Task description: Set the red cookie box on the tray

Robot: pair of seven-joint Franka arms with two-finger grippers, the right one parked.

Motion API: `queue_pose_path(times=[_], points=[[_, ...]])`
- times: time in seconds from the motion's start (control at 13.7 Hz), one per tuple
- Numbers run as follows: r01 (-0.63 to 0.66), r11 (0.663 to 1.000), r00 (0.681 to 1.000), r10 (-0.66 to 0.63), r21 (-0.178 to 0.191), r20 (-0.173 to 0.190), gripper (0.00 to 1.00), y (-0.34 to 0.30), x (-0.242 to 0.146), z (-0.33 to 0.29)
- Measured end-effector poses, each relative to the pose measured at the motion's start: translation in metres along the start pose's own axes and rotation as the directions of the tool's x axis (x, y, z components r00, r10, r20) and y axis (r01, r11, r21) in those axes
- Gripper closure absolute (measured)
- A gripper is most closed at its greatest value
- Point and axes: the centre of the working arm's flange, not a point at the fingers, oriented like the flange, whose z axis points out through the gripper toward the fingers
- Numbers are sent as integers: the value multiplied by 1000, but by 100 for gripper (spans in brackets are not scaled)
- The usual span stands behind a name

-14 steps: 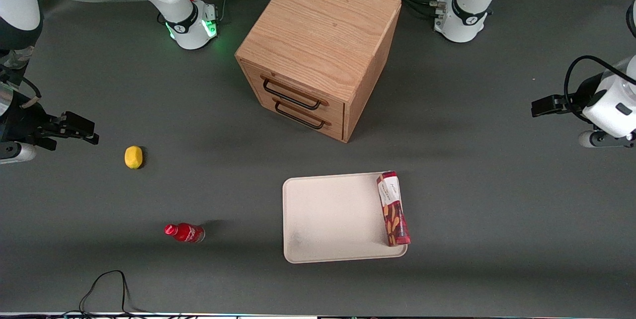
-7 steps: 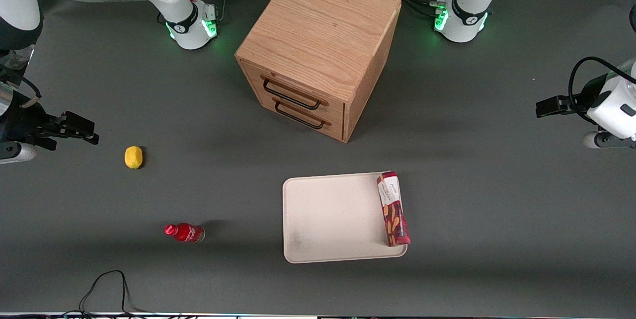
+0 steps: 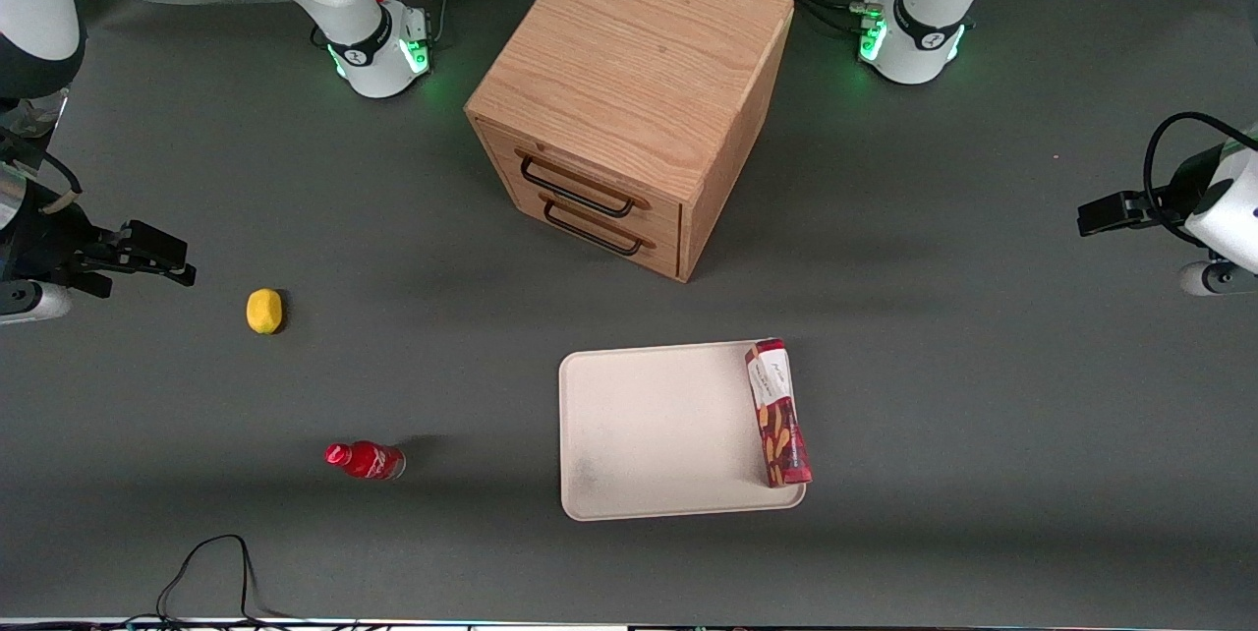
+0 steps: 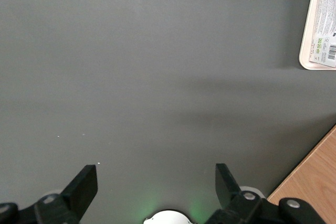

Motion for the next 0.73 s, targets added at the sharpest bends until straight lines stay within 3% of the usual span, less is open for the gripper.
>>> queue_pose_path(times=[0.73], points=[[2,1000,1000,-2,1,11,0,-1,3,5]])
